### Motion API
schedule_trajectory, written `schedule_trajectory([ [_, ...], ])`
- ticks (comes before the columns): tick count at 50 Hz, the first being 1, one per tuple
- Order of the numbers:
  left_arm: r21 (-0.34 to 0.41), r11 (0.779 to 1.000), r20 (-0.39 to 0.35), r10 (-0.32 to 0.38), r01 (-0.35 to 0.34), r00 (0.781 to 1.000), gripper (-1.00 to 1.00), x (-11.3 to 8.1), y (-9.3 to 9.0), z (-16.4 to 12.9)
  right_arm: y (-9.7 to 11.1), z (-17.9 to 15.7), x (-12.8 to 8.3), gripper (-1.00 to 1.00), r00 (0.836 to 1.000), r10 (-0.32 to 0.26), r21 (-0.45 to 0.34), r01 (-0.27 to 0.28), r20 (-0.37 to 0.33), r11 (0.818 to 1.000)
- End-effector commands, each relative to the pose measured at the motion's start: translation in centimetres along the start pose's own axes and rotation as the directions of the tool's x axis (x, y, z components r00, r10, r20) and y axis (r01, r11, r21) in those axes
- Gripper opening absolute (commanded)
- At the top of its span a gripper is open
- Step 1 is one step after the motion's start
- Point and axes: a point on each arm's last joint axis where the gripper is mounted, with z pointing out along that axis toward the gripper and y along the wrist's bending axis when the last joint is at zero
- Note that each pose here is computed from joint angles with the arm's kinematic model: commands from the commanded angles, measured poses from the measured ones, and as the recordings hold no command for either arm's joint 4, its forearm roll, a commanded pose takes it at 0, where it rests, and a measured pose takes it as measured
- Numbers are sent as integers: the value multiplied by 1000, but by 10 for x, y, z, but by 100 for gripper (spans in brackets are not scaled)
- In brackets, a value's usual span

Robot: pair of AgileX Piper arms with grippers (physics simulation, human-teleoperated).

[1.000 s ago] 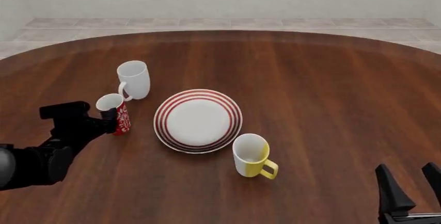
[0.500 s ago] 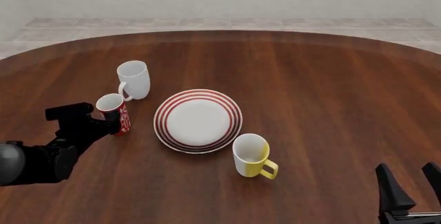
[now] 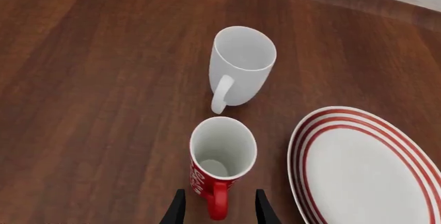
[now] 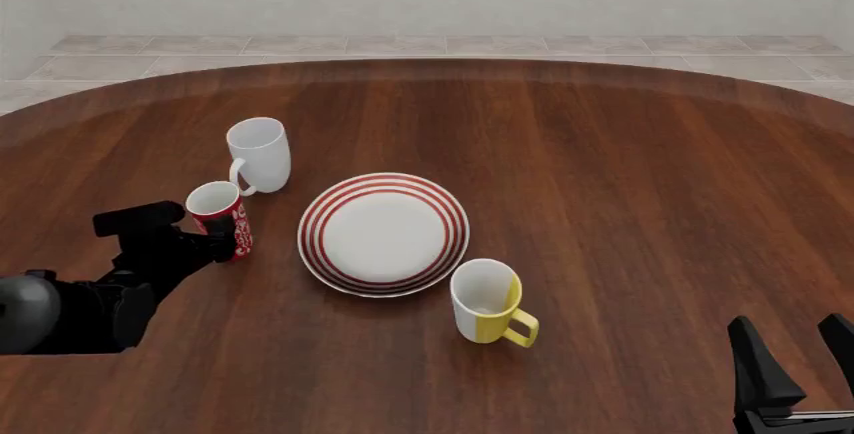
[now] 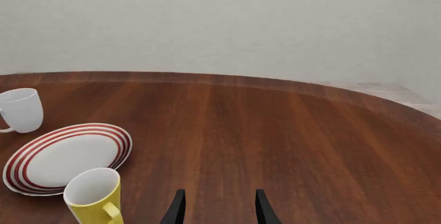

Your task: Pick up the red mug and put it on the plate

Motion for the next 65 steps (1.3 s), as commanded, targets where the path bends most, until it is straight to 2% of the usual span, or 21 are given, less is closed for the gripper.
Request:
schedule_trajectory([
  [1,-2,1000,-3,-3,3,1000,100,1,1,3,0,0,0,100,1000,1,1,-1,0,1000],
  [42,1,1000,-40,-17,17,999,100,21,1,19,0,0,0,100,1000,-6,1,6,4,1000],
  [45,0,1000,-37,-22,22,999,100,22,1,17,0,0,0,100,1000,-6,0,6,3,1000],
  [46,8,999,-34,-47,48,998,100,24,-1,16,0,0,0,100,1000,-5,1,5,3,1000],
  [47,-4,1000,-20,2,-2,1000,-100,19,4,13,0,-1,0,100,1000,-6,-1,6,4,1000],
  [50,0,1000,-20,-21,21,1000,-100,18,2,10,0,0,0,100,1000,-6,-1,6,3,1000],
  [52,-4,1000,-11,0,0,1000,-100,14,3,7,0,-1,0,100,1000,-7,-1,7,2,1000],
  [60,-3,1000,-5,-12,12,1000,-100,14,3,1,0,0,-1,100,1000,-9,-7,9,1,1000],
  [65,2,1000,9,3,-3,1000,-100,10,2,-4,0,-1,0,100,1000,-11,-8,11,2,1000],
])
